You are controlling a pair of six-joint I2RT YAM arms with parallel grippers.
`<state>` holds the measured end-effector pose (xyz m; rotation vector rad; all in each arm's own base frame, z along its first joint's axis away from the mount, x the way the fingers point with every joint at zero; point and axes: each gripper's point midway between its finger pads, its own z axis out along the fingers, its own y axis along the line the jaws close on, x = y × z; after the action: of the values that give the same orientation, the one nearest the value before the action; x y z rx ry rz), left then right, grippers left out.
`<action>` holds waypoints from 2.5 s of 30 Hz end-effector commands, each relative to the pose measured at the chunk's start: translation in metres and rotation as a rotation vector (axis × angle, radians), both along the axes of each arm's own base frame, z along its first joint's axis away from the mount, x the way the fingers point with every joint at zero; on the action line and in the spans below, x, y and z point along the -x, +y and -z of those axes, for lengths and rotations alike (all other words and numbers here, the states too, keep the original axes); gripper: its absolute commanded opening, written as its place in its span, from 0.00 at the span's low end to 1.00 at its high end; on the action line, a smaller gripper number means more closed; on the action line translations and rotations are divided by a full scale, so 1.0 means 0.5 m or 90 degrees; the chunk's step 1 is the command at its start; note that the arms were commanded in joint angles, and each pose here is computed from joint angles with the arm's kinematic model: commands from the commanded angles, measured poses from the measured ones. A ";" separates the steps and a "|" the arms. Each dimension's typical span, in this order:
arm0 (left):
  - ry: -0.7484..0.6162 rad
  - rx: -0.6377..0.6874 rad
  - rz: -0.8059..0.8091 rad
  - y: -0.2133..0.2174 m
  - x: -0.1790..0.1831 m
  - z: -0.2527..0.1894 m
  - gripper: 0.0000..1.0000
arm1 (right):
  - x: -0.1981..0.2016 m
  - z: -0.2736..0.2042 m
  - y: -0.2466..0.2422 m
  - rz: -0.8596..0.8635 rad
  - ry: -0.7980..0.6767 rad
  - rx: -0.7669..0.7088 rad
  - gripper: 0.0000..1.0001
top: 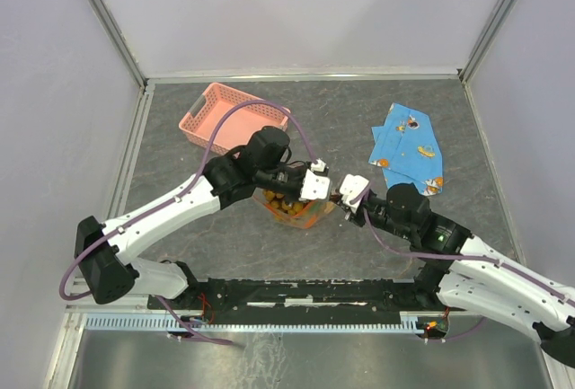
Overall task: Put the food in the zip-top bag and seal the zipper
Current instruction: Zip the zipper food storage bag at the center of the board.
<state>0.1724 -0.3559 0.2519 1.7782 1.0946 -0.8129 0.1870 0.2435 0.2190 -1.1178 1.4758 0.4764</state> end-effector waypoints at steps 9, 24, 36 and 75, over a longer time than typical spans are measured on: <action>-0.023 -0.023 -0.072 0.058 -0.009 -0.014 0.03 | -0.024 -0.067 -0.046 0.048 0.014 -0.063 0.02; 0.006 0.015 -0.066 0.042 -0.003 -0.030 0.03 | -0.007 -0.093 0.022 -0.080 0.023 -0.060 0.36; 0.033 0.082 -0.166 0.052 -0.024 -0.080 0.40 | -0.029 -0.087 0.050 -0.095 0.021 -0.051 0.02; -0.026 0.052 -0.329 0.074 -0.128 0.013 0.74 | -0.025 -0.087 0.068 -0.128 0.028 -0.049 0.02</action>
<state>0.2335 -0.3017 0.2332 1.3561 1.4827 -0.4461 0.1950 0.2670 0.2216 -1.2386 1.5046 0.6720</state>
